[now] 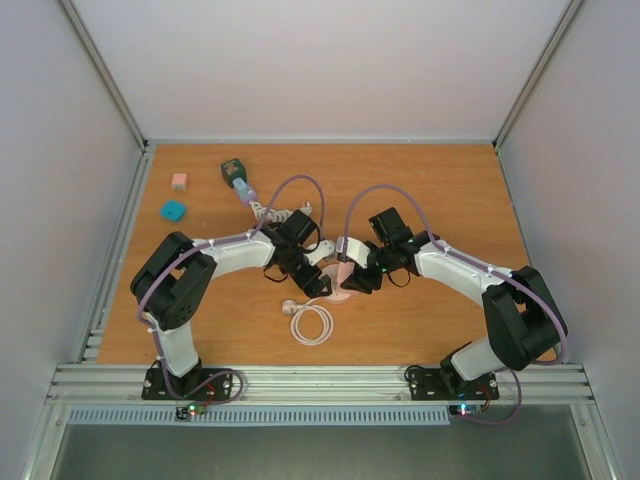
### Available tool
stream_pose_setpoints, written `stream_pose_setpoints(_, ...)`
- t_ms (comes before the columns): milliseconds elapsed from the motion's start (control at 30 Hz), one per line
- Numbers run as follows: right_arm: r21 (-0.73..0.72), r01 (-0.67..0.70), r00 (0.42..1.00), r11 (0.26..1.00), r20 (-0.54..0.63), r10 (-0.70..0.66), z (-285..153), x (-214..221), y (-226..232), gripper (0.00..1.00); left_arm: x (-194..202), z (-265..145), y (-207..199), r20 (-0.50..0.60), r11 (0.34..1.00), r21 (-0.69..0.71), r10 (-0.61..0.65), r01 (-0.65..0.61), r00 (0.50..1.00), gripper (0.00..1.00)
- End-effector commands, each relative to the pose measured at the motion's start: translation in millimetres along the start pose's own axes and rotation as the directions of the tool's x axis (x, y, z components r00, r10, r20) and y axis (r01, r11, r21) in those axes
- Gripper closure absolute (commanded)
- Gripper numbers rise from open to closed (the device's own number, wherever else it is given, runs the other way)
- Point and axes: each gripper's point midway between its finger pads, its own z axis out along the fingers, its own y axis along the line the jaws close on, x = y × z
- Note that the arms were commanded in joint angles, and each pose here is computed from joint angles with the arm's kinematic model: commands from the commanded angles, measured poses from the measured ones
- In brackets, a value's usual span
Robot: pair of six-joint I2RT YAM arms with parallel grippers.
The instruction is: Pull the plug off the socket
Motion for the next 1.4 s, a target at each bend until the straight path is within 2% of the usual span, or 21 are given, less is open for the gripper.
stream_pose_setpoints(0,0.030,0.028,0.997,0.999,0.076,-0.031,-7.9,-23.7,-6.6,0.83,19.7,16.2,9.7,-0.066,0.998,-0.054,0.019,-0.023,0.998,0.07)
stream_pose_setpoints(267,0.024,0.027,0.995,0.999,0.091,-0.030,-14.2,-32.6,-6.6,0.83,22.1,23.0,17.1,-0.086,0.997,-0.080,-0.026,0.019,0.996,0.09)
stream_pose_setpoints(400,-0.008,0.026,0.994,1.000,0.106,-0.025,-17.4,-38.9,-2.0,0.84,33.7,28.7,21.7,-0.131,0.995,-0.095,-0.043,0.031,0.991,0.11)
stream_pose_setpoints(767,-0.034,0.037,0.986,0.999,0.162,-0.031,-30.9,-62.2,-0.4,0.84,63.8,32.3,35.0,-0.221,0.987,-0.163,-0.031,-0.005,0.975,0.12)
stream_pose_setpoints(1133,-0.013,0.085,0.989,0.996,0.125,-0.083,-36.1,-51.4,4.8,0.85,67.4,36.9,38.8,-0.241,0.984,-0.177,-0.062,0.019,0.969,0.13)
stream_pose_setpoints(1367,-0.028,0.071,0.990,0.997,0.122,-0.067,-42.9,-51.2,11.8,0.85,62.3,34.5,39.9,-0.225,0.984,-0.178,-0.072,0.032,0.972,0.12)
